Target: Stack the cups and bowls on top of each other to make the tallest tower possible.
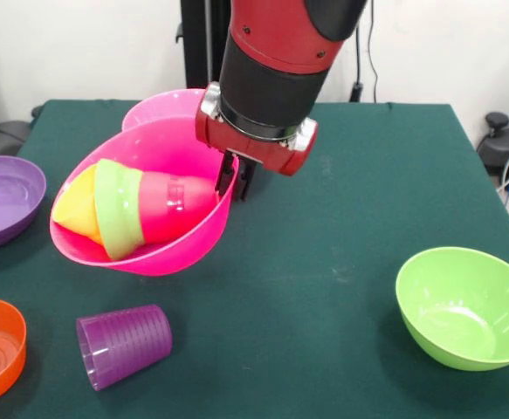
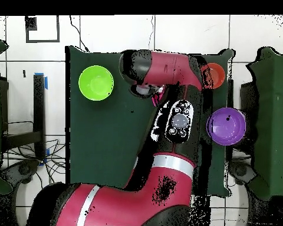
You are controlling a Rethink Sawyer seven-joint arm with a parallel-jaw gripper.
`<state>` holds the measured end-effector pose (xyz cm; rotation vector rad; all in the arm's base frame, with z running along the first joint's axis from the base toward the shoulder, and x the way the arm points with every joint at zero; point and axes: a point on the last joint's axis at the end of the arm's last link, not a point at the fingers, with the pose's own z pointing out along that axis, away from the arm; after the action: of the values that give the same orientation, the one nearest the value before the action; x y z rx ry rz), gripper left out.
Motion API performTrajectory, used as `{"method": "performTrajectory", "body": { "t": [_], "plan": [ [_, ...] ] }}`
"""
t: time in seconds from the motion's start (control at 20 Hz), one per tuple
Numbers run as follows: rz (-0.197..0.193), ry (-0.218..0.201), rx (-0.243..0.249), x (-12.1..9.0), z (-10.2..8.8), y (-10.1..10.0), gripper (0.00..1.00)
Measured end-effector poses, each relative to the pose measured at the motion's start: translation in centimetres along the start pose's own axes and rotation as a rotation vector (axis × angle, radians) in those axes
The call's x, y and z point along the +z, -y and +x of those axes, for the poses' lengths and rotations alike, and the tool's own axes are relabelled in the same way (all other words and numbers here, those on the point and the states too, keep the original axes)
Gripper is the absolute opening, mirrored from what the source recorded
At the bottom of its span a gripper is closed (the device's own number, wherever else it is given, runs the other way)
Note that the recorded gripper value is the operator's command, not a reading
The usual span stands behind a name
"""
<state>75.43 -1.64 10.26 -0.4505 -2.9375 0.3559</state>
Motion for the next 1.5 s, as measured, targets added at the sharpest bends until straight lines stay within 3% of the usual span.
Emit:
{"method": "performTrajectory", "body": {
  "t": [0.3,0.5,0.75,1.25,1.45,1.5],
  "plan": [
    [0.026,0.022,-0.014,-0.1,-0.5,-1.0,0.00],
    [0.082,0.051,-0.052,-0.7,-0.5,-2.4,0.00],
    [0.087,0.064,-0.069,-1.7,0.1,-3.8,0.00],
    [-0.039,0.024,-0.008,-5.3,2.8,-6.6,0.00],
    [-0.074,0.018,0.019,-7.1,4.3,-8.4,0.00],
    [-0.090,0.017,0.030,-8.1,5.4,-9.8,0.00]
  ]
}}
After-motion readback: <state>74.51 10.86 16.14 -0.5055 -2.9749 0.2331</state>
